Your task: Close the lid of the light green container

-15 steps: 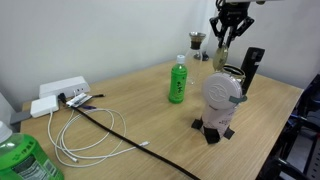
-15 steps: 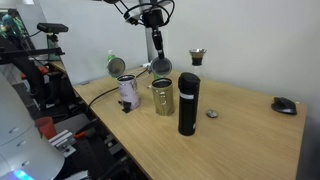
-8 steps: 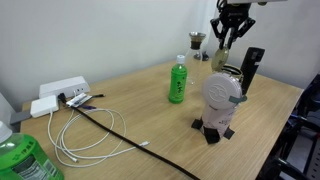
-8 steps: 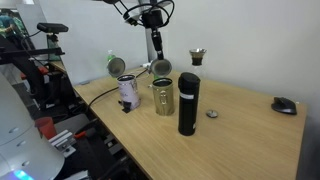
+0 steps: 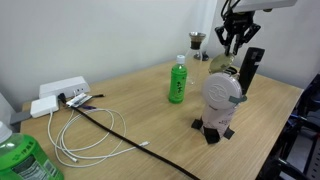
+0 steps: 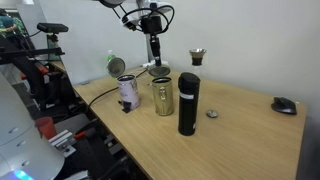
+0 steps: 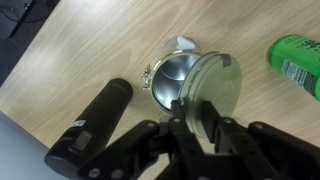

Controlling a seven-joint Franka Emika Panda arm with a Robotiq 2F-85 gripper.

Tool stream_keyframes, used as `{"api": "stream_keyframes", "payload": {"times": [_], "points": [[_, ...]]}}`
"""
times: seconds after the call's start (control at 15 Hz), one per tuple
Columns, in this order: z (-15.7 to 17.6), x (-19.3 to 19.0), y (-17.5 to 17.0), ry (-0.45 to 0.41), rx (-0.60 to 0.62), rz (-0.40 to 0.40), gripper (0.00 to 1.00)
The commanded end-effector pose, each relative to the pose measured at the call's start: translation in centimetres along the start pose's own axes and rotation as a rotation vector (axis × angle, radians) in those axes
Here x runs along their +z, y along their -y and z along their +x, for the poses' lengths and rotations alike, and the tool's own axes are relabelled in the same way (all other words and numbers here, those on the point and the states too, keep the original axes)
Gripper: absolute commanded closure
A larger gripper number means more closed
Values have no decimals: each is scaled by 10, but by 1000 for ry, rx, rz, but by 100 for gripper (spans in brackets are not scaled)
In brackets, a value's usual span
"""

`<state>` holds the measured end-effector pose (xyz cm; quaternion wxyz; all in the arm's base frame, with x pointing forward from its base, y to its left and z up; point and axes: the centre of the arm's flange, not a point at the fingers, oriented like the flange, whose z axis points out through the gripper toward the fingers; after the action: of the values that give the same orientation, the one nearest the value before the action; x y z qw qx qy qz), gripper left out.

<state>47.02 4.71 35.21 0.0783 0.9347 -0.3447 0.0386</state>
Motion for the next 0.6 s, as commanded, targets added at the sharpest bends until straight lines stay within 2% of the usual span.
{"api": "stream_keyframes", "payload": {"times": [0.0,0.53], "points": [[-4,20,-2,44,-26,-32,75],[-1,26,-14,49,1,-57,74]]}}
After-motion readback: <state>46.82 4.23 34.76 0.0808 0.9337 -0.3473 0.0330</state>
